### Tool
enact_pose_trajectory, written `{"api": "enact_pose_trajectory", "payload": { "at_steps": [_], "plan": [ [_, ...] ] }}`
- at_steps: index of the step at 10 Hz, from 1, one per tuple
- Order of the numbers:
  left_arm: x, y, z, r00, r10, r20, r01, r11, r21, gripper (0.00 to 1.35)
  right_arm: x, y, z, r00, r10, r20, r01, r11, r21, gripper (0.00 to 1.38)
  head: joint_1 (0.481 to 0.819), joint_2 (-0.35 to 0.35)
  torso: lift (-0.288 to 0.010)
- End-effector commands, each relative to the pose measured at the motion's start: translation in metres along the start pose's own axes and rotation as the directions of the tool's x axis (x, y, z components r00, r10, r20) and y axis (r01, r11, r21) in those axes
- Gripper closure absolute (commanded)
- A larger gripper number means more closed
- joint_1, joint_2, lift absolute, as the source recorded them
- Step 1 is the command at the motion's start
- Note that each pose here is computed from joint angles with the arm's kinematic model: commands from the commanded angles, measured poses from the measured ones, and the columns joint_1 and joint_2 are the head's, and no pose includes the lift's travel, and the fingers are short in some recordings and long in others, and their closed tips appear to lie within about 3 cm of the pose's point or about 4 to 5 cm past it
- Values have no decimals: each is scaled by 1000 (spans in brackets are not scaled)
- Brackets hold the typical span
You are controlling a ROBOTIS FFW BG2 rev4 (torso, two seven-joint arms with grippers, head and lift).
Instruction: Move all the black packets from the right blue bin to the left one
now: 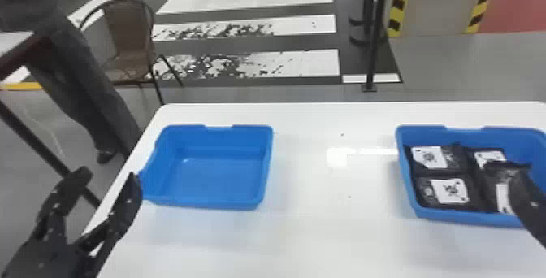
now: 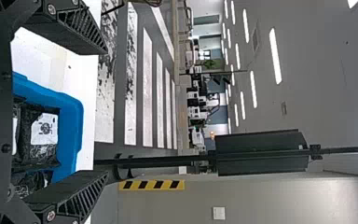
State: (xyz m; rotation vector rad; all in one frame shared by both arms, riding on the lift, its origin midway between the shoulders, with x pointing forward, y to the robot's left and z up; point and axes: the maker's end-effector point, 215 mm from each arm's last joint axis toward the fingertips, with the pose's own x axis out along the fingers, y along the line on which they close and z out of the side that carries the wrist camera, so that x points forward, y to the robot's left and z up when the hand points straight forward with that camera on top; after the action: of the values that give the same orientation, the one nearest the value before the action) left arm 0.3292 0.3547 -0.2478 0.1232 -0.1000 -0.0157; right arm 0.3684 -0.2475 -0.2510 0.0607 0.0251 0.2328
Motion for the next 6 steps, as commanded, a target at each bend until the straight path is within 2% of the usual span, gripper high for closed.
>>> {"api": "enact_pose_trajectory", "payload": {
  "at_steps": [1,6],
  "plan": [
    [-1,0,0,1000,1,-1,-1,1000,-1,441,0,0,0,1000,-1,2,1,1000,-1,107,695,177,-140],
    [0,-2,-1,1000,0,-4,0,1000,-8,441,1,-2,-3,1000,-3,-2,3,1000,3,107,695,175,-140]
  ]
}}
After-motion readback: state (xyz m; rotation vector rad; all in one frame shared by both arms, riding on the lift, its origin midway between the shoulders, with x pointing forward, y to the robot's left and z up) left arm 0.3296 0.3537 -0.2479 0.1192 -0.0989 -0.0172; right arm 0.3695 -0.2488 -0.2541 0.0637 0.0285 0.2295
